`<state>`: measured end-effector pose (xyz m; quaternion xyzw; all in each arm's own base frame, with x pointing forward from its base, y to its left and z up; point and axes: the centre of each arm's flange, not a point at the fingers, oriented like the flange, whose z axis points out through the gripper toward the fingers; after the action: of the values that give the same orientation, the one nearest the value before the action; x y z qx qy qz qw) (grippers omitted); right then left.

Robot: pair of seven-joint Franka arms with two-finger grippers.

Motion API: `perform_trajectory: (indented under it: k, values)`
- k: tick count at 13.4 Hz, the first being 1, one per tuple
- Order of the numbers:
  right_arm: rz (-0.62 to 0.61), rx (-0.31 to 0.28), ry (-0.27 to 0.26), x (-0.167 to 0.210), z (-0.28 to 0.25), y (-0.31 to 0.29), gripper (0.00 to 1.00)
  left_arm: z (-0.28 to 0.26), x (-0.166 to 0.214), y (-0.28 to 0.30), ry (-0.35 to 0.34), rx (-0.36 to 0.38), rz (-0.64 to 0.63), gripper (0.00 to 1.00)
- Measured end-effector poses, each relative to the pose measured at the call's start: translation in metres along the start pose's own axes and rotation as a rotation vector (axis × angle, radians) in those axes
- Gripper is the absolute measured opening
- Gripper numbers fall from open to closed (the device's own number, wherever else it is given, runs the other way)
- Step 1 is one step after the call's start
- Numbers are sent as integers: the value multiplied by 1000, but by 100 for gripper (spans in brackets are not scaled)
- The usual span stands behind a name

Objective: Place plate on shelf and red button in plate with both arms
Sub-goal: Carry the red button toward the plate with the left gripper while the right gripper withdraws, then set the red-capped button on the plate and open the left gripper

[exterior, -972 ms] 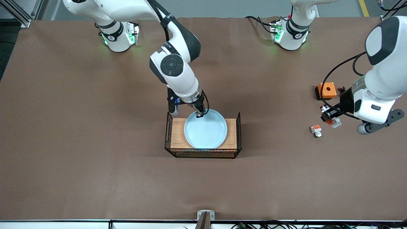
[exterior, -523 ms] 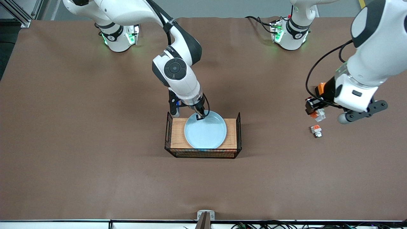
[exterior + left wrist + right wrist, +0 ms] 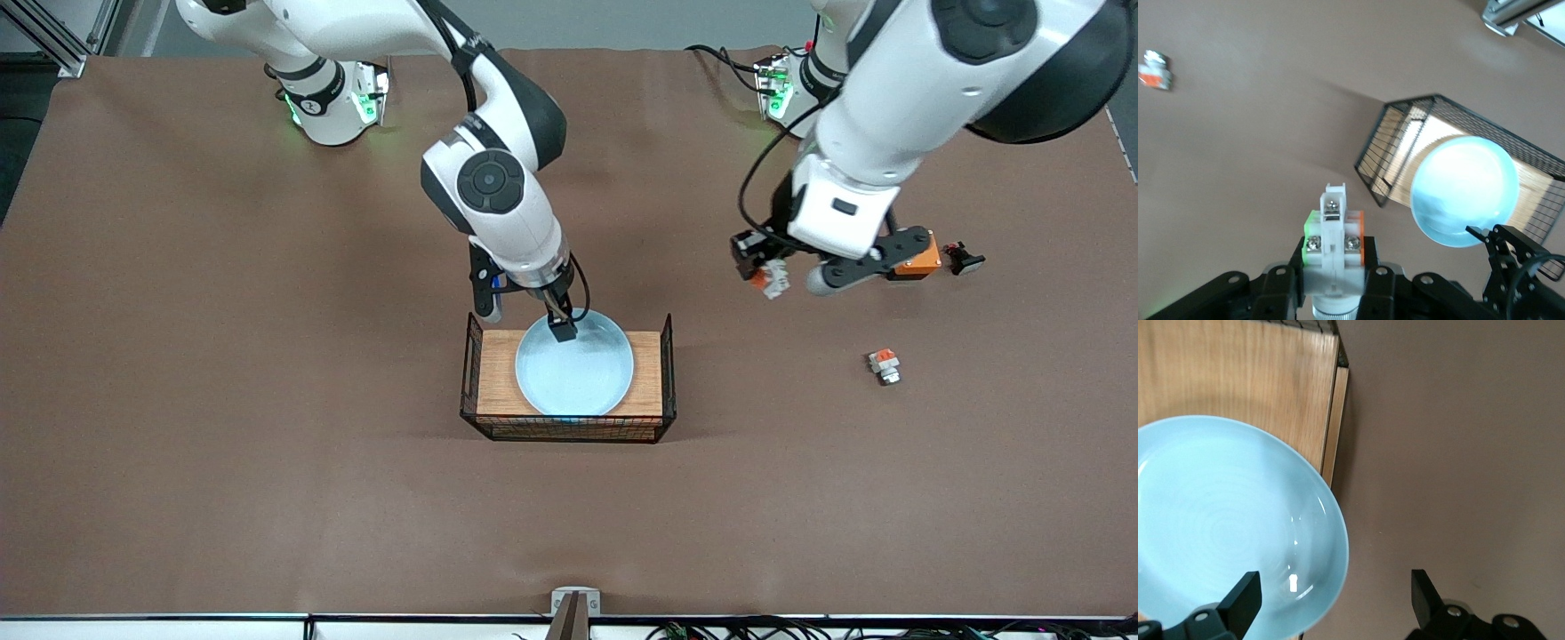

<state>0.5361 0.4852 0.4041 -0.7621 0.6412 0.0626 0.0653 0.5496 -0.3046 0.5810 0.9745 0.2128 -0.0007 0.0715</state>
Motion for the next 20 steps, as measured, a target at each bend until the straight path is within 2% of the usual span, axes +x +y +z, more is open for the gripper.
perform_trajectory:
  k: [3,5,10,15,20]
  values:
    - [-130,-43,25,-1,-70,17,99,35,-12,28,-36,-21,-73,34]
    - [-269,-92,55,18,-121,32,99,63,-20,48,-63,-42,-123,34]
    - [-527,-157,57,140,-233,38,99,128,-27,84,-113,-109,-191,34]
    - [-779,-171,20,266,-281,31,100,197,-14,102,-135,-199,-231,34]
    - [-1007,-146,-17,404,-301,32,100,245,-28,111,-84,-136,-208,34]
